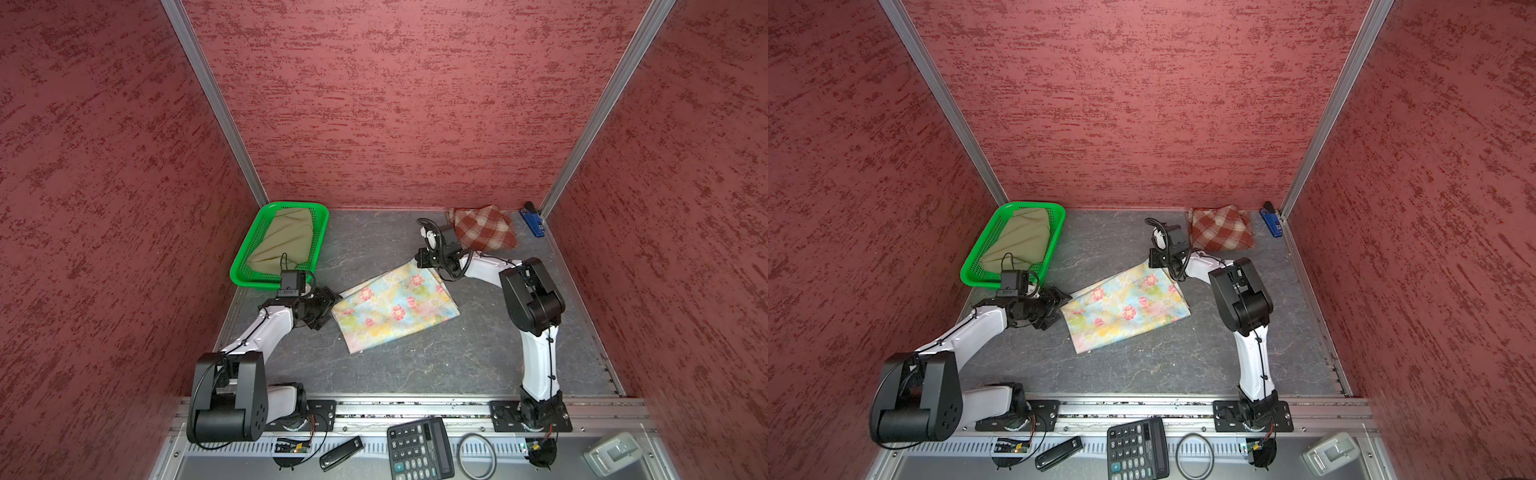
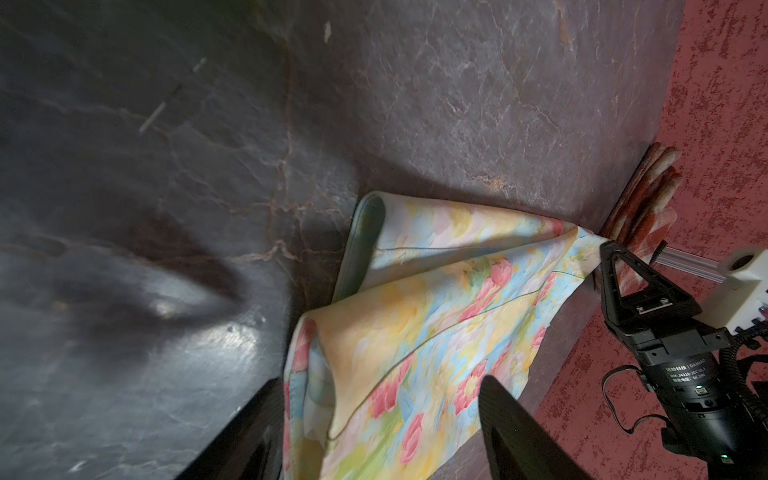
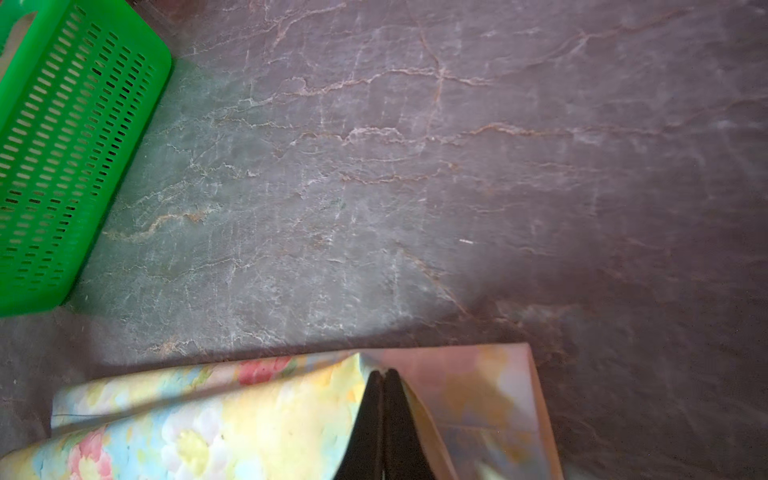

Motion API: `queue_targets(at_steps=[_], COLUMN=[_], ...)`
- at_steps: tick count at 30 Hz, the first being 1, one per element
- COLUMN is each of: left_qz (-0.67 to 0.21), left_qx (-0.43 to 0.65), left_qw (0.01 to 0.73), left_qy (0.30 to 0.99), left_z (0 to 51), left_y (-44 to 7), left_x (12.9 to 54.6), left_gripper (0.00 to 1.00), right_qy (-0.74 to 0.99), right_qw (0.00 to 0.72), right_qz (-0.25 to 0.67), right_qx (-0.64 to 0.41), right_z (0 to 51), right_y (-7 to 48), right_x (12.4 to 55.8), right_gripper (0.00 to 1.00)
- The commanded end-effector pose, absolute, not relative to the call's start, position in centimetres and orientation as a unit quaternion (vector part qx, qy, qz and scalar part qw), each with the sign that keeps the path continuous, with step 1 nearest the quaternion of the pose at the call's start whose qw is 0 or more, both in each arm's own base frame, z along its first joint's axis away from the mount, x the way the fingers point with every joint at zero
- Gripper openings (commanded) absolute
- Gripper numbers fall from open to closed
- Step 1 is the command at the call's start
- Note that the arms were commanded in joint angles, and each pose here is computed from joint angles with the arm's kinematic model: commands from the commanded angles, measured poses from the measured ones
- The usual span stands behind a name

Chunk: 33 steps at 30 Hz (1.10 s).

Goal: Fold and stack the skirts

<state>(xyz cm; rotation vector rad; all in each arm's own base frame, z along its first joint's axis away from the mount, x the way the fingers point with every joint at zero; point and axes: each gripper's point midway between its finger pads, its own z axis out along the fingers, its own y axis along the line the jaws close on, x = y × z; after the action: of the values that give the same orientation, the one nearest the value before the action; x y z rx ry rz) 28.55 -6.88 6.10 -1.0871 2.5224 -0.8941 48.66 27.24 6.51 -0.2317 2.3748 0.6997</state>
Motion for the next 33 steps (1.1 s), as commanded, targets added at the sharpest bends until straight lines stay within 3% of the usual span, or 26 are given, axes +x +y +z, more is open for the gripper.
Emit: queue_targets(at_steps=[1,11,15,17,20,22,33], left_qz=[-0.316,-0.305,-0.297,-0.296,-0.298,-0.295,-0.287], left_qx=[-0.37,-0.358,-0.354,-0.348,-0.334,-0.323,-0.262], left_qw=[0.138,0.161,0.163,0.168,0.183,0.192,0.257], left_qy=[0.863,0.868,0.872,0.873,0.875,0.878,0.885], left_z=[6.1,6.0,5.5,5.2,5.2,5.6,11.4], left_y=[-6.9,-6.6,-6.6,-6.7,-7.1,-7.5,-9.2], left_x=[29.3,30.1,30.3,30.6,31.3,31.8,31.8], left_gripper=[0.7,0.53,0.34,0.3,0.08,0.0,0.0], right_qy=[0.884,0.876,0.873,0.871,0.868,0.866,0.865], right_qw=[0.36,0.393,0.402,0.406,0.412,0.417,0.435], right_qz=[0.281,0.265,0.265,0.266,0.266,0.265,0.244], right_qx=[-0.095,-0.083,-0.081,-0.08,-0.078,-0.075,-0.052], right_z=[10.1,13.4,14.5,14.9,15.6,16.2,19.0], right_y=[27.8,26.3,26.0,25.9,25.7,25.5,23.0], right_x=[49.6,48.8,48.5,48.4,48.1,47.9,45.5], right_gripper=[0.0,0.0,0.0,0.0,0.0,0.0,0.0])
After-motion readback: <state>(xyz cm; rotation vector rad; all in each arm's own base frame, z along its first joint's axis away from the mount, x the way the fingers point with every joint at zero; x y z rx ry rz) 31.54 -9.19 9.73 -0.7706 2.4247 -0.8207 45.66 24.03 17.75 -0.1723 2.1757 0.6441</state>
